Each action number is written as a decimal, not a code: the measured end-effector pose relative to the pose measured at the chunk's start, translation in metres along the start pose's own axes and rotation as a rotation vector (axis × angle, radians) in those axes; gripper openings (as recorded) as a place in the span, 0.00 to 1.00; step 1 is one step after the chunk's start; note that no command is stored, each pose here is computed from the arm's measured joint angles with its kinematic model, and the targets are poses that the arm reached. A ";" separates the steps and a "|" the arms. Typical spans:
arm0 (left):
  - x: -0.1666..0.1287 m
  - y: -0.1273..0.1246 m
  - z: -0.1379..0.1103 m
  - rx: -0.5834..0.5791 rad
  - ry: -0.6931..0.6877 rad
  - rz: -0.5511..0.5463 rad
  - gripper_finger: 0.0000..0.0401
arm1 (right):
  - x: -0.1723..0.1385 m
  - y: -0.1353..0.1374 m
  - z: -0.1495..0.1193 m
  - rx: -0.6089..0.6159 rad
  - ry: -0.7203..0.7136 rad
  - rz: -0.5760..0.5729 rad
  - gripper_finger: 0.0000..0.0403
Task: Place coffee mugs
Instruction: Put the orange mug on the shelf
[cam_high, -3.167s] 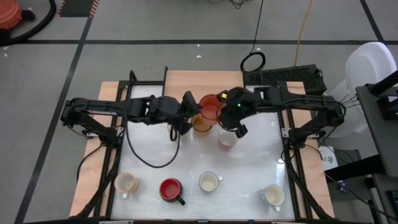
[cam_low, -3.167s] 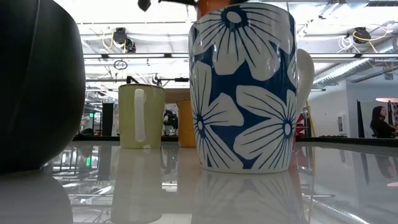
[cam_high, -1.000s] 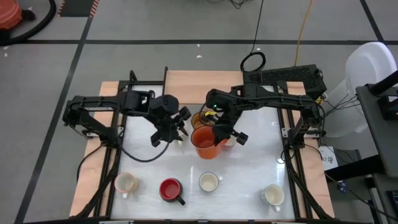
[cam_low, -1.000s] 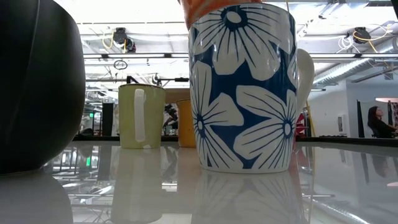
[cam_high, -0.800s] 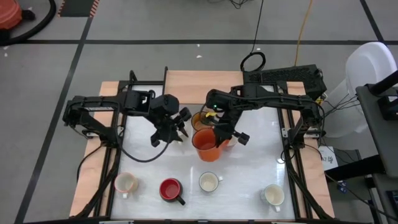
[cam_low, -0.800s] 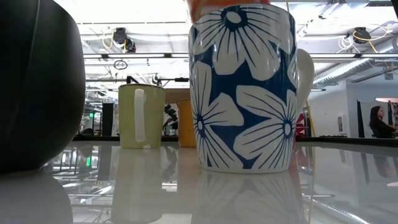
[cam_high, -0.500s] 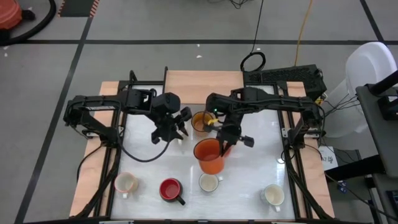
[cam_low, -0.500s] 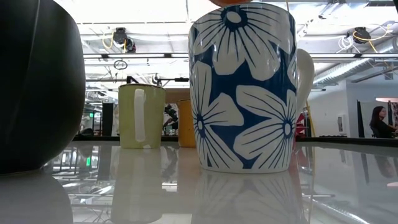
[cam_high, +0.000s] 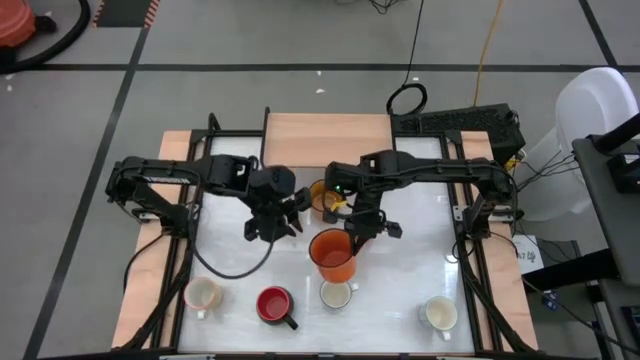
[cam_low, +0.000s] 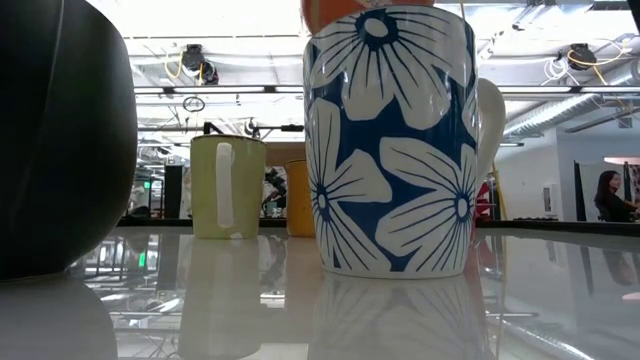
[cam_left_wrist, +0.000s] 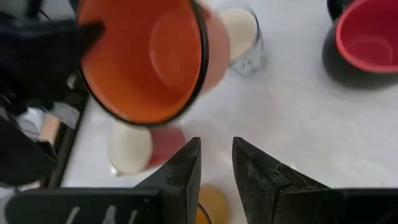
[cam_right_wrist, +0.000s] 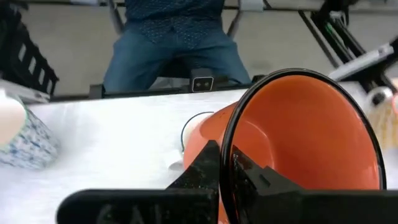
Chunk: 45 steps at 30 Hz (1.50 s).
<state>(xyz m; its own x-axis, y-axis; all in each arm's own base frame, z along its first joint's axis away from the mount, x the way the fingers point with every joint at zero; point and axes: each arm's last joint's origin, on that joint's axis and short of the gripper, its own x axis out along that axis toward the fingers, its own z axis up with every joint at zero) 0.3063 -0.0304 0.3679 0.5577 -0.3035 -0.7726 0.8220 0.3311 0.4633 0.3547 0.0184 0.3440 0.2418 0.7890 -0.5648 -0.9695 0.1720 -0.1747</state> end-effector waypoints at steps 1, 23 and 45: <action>0.002 -0.001 0.001 0.000 0.019 -0.002 0.24 | 0.003 0.000 -0.003 -0.021 -0.003 0.000 0.01; 0.008 -0.012 0.013 0.026 0.133 -0.018 0.45 | 0.076 0.014 -0.005 0.169 0.806 -0.344 0.00; 0.027 -0.035 0.047 -0.019 0.315 0.037 0.45 | 0.088 0.016 0.018 0.153 0.821 -0.541 0.00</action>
<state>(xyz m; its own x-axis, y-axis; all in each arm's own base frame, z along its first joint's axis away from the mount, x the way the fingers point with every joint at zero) 0.2983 -0.0923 0.3516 0.5213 0.0001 -0.8534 0.7981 0.3539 0.4876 0.3599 0.1009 0.3058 0.5498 -0.0610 -0.8331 -0.7015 0.5078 -0.5001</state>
